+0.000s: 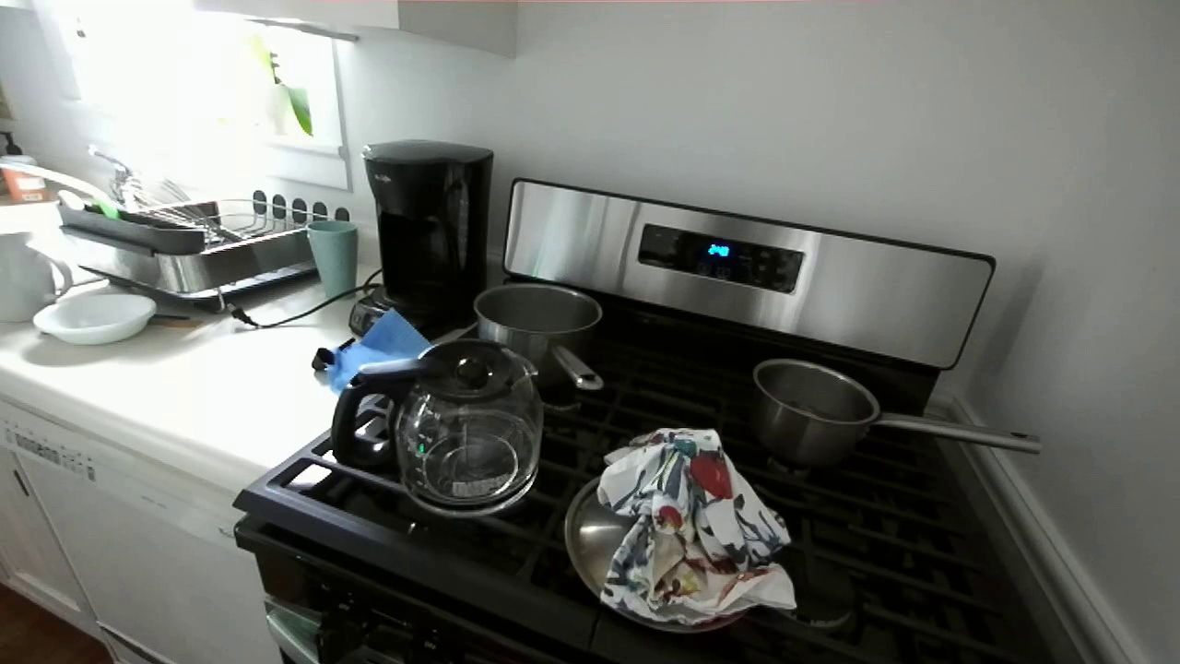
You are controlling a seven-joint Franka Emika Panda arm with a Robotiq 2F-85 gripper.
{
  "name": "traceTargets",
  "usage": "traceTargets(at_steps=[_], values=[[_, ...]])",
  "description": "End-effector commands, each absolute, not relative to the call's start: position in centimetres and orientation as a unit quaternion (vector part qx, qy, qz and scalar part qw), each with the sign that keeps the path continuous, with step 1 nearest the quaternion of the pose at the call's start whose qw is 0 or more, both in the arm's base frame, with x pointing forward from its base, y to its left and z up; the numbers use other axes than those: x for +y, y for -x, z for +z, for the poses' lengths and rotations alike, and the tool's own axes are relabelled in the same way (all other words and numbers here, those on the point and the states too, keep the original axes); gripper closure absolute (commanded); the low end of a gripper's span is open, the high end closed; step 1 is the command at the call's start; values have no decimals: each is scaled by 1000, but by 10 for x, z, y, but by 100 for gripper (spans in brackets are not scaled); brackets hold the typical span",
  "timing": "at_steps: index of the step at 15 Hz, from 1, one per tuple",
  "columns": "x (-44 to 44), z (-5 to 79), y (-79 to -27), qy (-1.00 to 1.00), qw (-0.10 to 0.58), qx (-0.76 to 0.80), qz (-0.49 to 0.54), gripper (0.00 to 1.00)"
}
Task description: Move the greenish cup to the lower shelf and put it upright
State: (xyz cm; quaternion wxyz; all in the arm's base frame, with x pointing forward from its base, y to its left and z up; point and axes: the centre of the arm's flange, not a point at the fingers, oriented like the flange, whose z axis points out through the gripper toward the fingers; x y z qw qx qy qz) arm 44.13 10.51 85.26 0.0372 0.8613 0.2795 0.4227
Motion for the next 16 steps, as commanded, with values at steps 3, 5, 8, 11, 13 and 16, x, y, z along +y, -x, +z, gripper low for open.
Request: traceTargets(at_steps=[3,5,8,11,13,16], values=[[93,840,-408,-880,5,244,408,0],[90,839,-397,-878,-3,250,408,0],[84,835,-384,-887,5,236,396,0],[83,834,-373,-887,4,237,396,0],[82,832,-369,-890,7,234,392,0],[84,829,-366,-891,9,236,388,0]])
